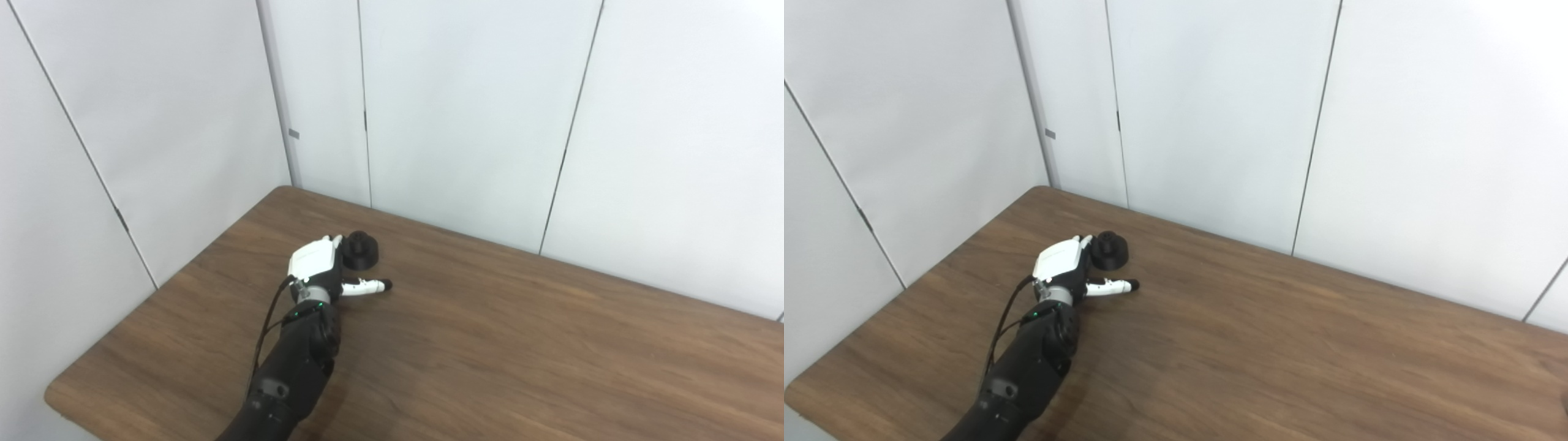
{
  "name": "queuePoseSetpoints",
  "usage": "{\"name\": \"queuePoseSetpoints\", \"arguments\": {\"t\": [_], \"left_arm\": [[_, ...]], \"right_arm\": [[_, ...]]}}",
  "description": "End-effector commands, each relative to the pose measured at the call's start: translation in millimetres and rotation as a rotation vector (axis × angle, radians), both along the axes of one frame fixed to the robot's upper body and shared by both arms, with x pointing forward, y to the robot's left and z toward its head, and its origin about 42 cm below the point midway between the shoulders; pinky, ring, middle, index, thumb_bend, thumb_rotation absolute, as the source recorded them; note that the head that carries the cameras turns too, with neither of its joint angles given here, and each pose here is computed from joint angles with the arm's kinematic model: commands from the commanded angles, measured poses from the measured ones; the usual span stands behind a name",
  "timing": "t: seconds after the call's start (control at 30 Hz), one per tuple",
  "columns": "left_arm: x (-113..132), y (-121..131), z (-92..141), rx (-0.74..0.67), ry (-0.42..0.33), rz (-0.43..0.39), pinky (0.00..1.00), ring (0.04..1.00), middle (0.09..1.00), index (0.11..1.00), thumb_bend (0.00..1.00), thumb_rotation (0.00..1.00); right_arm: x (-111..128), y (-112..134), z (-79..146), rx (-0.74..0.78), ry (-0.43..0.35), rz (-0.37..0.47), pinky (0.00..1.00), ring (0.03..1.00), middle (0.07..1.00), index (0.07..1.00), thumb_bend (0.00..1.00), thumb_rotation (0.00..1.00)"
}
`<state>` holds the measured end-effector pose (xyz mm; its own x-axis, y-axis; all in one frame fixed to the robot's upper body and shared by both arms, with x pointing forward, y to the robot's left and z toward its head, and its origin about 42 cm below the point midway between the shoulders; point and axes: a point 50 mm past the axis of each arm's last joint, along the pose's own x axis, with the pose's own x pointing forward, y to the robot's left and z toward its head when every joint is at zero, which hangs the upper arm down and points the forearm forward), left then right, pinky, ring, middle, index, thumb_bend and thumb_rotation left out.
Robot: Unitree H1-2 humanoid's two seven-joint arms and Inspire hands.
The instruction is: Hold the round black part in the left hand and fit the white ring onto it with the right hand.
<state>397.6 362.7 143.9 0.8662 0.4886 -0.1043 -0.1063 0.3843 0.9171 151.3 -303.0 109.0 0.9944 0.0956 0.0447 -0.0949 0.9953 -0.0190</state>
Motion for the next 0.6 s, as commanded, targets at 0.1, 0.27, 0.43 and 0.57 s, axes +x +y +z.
{"name": "queuePoseSetpoints", "arguments": {"t": [0.1,0.27,0.43,0.57], "left_arm": [[12.4,9.8,27.2,0.043,-0.085,0.01,1.0,1.0,1.0,0.959,1.0,0.58],[12.6,14.0,28.1,0.053,-0.083,0.014,1.0,1.0,1.0,0.968,1.0,0.58],[10.7,21.3,31.2,0.067,-0.09,0.024,1.0,1.0,1.0,0.964,1.0,0.6],[10.2,26.9,33.5,0.062,-0.101,0.035,1.0,1.0,1.0,0.961,1.0,0.57]], "right_arm": [[-23.9,-2.2,-8.6,-0.001,0.1,0.01,1.0,1.0,1.0,1.0,0.61,1.0],[-25.1,-3.2,-11.7,-0.016,0.092,0.013,0.98,0.993,1.0,0.993,0.58,1.0],[-25.9,-3.9,-13.4,-0.041,0.096,0.015,0.97,0.995,1.0,0.993,0.63,1.0],[-27.1,-3.8,-12.8,-0.038,0.097,0.016,0.98,0.998,1.0,0.991,0.63,1.0]]}}
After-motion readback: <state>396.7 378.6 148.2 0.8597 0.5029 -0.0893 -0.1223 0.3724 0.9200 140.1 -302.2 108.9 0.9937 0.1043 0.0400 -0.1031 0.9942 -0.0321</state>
